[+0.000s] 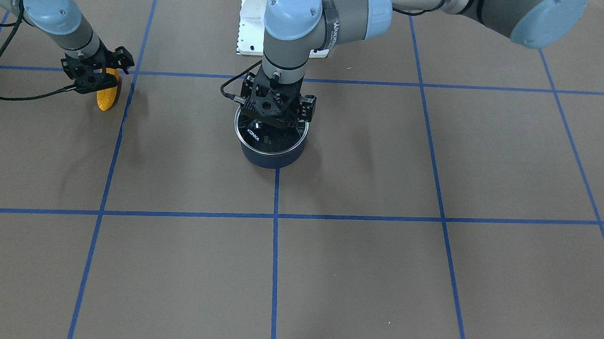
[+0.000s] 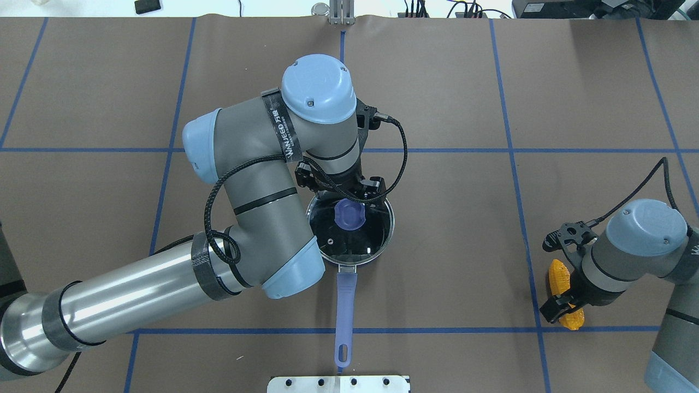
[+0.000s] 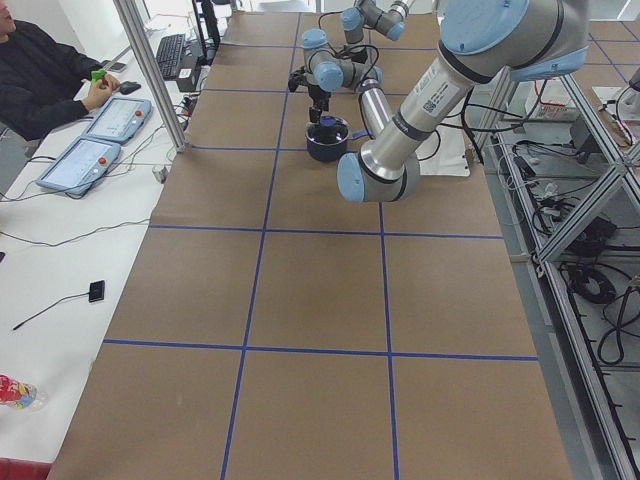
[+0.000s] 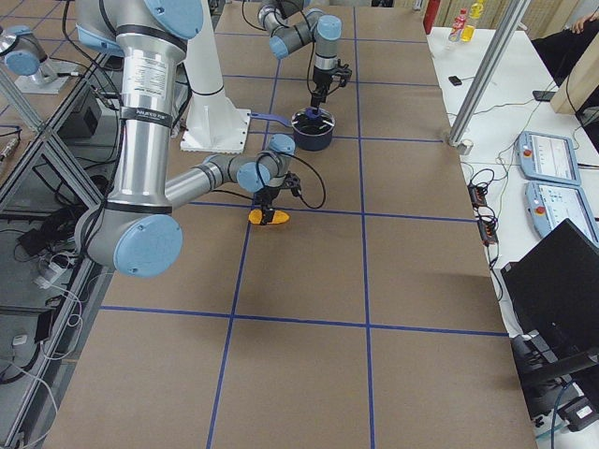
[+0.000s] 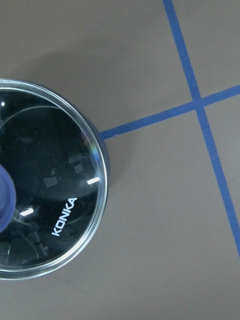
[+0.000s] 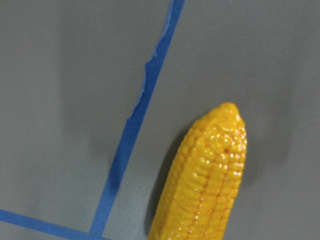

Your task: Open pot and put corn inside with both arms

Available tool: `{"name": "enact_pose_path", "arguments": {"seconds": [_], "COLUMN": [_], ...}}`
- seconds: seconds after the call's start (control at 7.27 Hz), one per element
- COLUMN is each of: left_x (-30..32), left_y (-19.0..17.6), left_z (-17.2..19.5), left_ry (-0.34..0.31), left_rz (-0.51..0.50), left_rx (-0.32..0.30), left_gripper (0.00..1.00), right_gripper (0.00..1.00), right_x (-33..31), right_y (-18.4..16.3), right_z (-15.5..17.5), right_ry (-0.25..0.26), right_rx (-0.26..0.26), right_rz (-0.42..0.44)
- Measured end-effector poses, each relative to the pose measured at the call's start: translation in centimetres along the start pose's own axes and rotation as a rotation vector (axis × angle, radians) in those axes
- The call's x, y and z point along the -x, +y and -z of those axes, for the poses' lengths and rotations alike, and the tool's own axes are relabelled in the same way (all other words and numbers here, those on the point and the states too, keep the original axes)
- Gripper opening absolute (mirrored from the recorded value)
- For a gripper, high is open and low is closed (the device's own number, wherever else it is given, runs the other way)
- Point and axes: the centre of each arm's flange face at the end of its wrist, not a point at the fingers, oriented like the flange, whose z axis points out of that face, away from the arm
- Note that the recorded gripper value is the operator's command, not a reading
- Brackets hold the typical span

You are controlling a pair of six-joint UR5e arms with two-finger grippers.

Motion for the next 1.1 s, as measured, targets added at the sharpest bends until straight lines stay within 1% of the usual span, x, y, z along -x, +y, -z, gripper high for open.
{"name": "enact_pose_path", "arguments": {"seconds": [0.14,0.55,0.69,0.83,1.1], "left_x": [0.1,0.4,0.5,0.5,0.5], "left_y": [0.0,0.0,0.1,0.1,0.1], "left_z": [-0.1,-0.4,-0.5,-0.5,-0.6], "left_ry": [-0.001,-0.005,-0.007,-0.008,-0.008], "left_rz": [0.0,0.002,0.003,0.003,0.003], "left_rx": [0.001,0.004,0.006,0.006,0.006], "left_gripper": [0.98,0.98,0.98,0.98,0.98], "right_gripper": [0.8,0.77,0.72,0.7,0.59], "right_x": [0.1,-0.3,-0.6,-0.9,-1.2], "right_y": [0.1,0.1,0.0,-0.2,-0.4], "right_z": [-0.2,-0.2,0.0,0.1,0.2], "right_ry": [0.0,0.002,0.001,0.001,0.002], "right_rx": [0.003,0.007,0.004,0.002,0.001], "right_rz": [0.007,0.045,0.054,0.06,0.065]}}
